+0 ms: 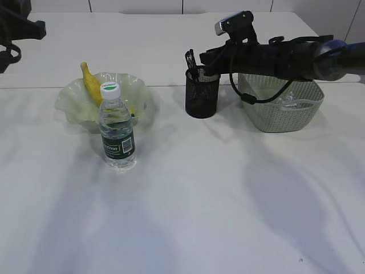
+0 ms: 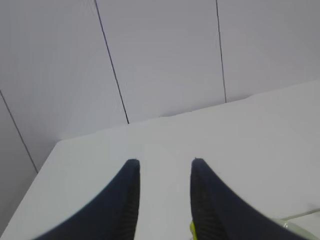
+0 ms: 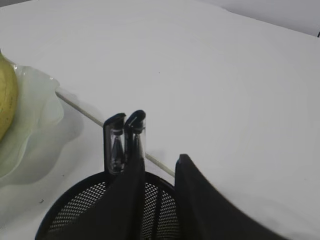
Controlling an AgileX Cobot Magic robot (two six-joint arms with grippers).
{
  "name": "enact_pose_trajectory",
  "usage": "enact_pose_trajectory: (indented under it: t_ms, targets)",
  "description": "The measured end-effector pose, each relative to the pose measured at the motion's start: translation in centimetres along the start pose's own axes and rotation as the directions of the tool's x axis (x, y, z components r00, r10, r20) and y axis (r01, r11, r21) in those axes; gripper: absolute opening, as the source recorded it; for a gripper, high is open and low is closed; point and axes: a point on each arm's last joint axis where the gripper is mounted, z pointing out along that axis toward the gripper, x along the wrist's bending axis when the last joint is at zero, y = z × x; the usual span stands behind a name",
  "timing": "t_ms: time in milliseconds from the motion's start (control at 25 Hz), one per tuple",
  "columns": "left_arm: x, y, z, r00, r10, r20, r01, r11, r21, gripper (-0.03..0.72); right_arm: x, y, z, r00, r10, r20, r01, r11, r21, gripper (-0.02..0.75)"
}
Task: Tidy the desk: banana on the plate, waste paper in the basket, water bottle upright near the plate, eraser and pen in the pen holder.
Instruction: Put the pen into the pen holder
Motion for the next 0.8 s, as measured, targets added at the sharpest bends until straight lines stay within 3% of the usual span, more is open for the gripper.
enact_pose_trajectory:
  t_ms: [120,440,800]
  targets:
    - [-0.3,0.1,0.0,0.999,0.036,0.027,-0.035,0.999,-0.011,0.239,0.0,0.6,-0.3,0.999,-0.045,-0.008,0.045,0.999,0.007,0.165]
    - [-0.5,0.1,0.0,1.000,0.015,0.020,-0.014,1.000,-0.007,0.239,-0.1,3.6,-1.7,0.990,-0.144,-0.001,0.144,0.990,-0.015,0.166]
    - [-0.1,2.1,-1.0,1.000,-0.024,-0.004,0.024,0.998,-0.056,0.239,-1.2,6.9,-3.8,0.985,-0.148,0.088,0.150,0.989,-0.016,0.166]
